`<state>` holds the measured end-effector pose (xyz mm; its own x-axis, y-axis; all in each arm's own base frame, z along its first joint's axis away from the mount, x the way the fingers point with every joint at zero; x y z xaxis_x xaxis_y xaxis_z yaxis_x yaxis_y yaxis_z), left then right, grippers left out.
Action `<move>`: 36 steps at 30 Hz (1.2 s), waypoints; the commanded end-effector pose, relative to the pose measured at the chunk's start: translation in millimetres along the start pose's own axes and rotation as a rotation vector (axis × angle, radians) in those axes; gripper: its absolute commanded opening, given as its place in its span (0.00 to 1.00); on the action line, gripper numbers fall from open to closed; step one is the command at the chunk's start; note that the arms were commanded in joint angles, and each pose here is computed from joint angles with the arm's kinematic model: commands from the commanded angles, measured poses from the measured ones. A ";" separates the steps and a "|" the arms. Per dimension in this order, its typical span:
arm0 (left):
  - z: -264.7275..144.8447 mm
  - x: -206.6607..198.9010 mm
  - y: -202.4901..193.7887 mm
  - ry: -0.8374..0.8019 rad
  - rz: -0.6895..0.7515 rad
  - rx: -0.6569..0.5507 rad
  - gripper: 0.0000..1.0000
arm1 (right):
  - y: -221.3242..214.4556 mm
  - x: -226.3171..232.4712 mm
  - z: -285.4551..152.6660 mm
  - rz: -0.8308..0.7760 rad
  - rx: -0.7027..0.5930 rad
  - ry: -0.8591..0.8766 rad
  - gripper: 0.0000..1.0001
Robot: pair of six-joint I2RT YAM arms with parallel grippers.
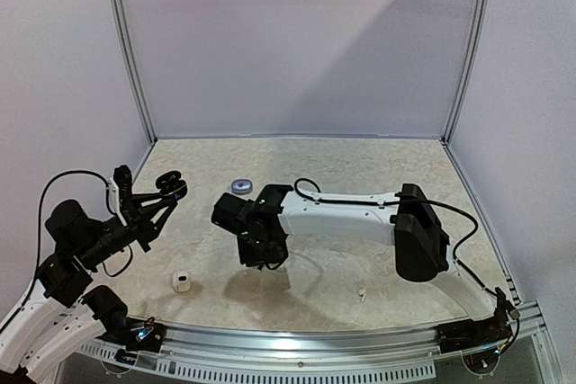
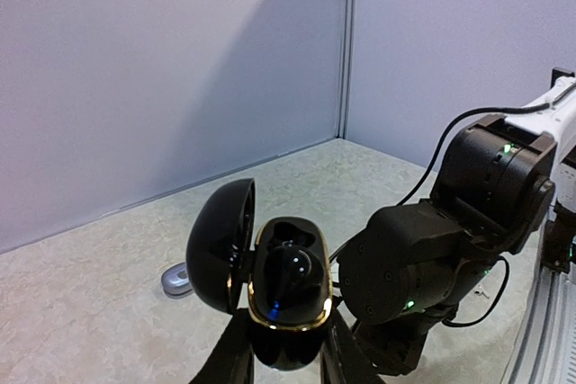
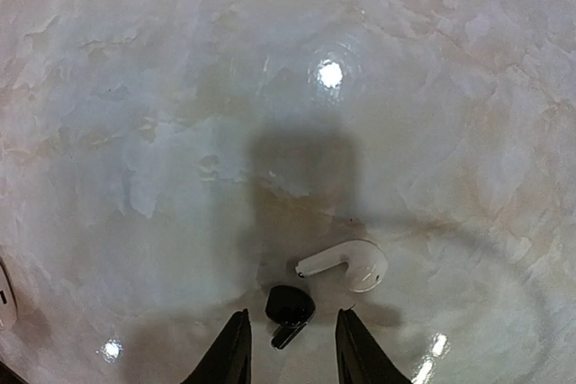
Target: Insert the wireless bluetooth earbuds into the charging case
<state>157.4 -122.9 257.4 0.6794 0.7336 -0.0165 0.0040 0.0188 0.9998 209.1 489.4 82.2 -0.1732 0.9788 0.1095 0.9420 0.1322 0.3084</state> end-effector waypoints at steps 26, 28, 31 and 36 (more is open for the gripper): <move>-3.3 -0.3 4.8 -0.002 0.026 -0.050 0.00 | -15.9 -16.9 46.6 -0.095 0.023 -0.139 0.13; -3.5 -0.2 5.0 -0.001 0.026 -0.051 0.00 | -16.3 -18.8 46.3 -0.105 0.021 -0.152 0.09; -3.7 -0.4 5.3 -0.002 0.030 -0.053 0.00 | -11.9 -16.5 39.4 -0.117 0.002 -0.140 0.05; -6.1 0.0 8.3 0.006 0.049 -0.055 0.00 | 9.1 -2.6 1.7 -0.167 -0.078 -0.051 0.00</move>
<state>153.4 -121.4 262.9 0.6837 0.7297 0.0099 -0.0424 0.0263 0.9988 215.4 490.5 66.1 -0.2498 0.9677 0.0353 0.9114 0.2226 0.3462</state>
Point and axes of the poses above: each gripper's point midway between its finger pads, its own z axis out along the fingers, its own x axis along the line the jaws close on, y = z × x, the point moved 5 cm from there along -z, back along the fingers, and after that the axes turned 2 degrees about z, right-handed, at the moved point
